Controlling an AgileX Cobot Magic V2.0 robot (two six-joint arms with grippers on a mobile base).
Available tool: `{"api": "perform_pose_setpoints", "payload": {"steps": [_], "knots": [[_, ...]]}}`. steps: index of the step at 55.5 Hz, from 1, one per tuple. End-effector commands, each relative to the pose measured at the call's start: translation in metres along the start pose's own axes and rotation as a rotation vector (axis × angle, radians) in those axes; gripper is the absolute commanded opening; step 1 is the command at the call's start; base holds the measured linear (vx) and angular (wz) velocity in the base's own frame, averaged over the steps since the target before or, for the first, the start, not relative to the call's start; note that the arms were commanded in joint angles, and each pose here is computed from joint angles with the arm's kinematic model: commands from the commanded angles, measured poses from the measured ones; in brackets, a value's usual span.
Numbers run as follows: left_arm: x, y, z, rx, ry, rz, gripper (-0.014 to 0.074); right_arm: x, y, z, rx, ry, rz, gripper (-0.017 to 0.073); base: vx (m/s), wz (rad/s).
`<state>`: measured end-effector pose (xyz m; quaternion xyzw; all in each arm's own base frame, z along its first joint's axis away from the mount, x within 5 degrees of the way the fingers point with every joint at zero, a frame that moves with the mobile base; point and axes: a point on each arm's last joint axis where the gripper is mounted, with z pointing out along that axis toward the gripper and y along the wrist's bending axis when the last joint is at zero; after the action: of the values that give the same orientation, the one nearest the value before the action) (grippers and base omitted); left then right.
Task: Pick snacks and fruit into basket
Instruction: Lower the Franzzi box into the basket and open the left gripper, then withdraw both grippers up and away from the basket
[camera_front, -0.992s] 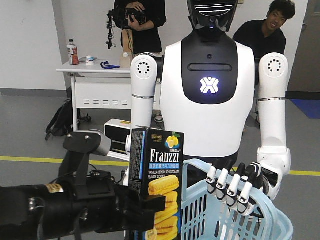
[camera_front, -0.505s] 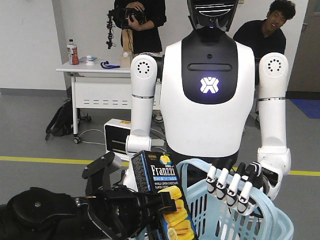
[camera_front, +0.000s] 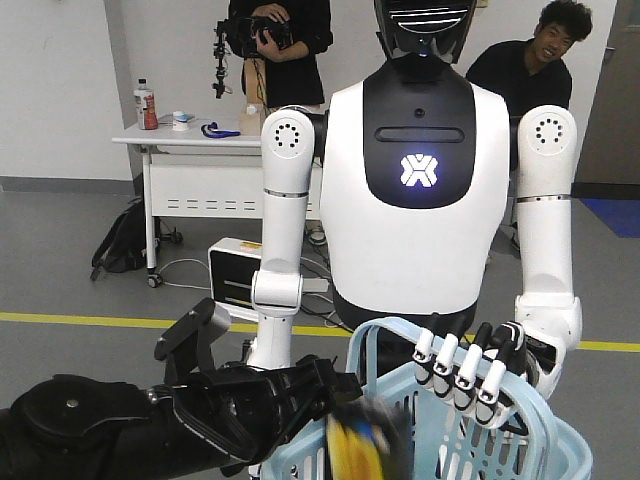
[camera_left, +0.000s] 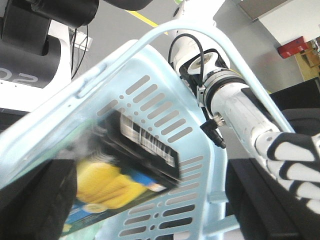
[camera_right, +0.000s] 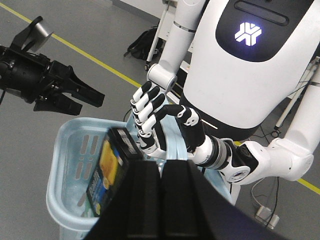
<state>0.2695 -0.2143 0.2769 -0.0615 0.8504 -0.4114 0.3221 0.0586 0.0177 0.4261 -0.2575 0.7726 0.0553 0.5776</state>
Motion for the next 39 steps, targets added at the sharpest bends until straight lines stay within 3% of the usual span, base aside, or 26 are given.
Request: {"api": "perform_pose_setpoints", "payload": {"steps": [1,6,10,20,30,34,39], "knots": [[-0.01,-0.019,-0.013,0.063,-0.045,-0.014,0.0725,-0.014,-0.003,-0.003,0.022,-0.095,-0.013,-0.0008,0.0,0.0],[-0.01,-0.021,-0.016,0.075,-0.042,0.002,0.071,-0.014,-0.003,-0.003,0.022,-0.095,-0.013,-0.0008,0.0,0.0],[-0.012,-0.025,-0.022,0.088,-0.053,0.066,0.0689,-0.014,-0.003,-0.003,0.022,-0.095,-0.013,-0.0008,0.0,0.0],[-0.019,-0.044,-0.057,0.139,-0.124,0.332,0.0594,-0.014,-0.004,-0.003,0.026,-0.095,-0.017,-0.0008,0.0,0.0],[-0.023,-0.06,-0.102,0.153,-0.211,0.617,0.0398,-0.014,-0.007,-0.002,0.064,-0.095,-0.001,-0.0008,0.0,0.0],[-0.023,-0.065,-0.118,0.156,-0.236,0.703,0.0317,-0.016,-0.007,0.003,0.072,-0.083,0.009,-0.0007,0.0,0.0],[-0.025,-0.067,-0.138,0.148,-0.264,0.754,0.0207,-0.018,-0.004,0.011,0.066,-0.067,0.021,-0.0007,0.0,0.0]]}}
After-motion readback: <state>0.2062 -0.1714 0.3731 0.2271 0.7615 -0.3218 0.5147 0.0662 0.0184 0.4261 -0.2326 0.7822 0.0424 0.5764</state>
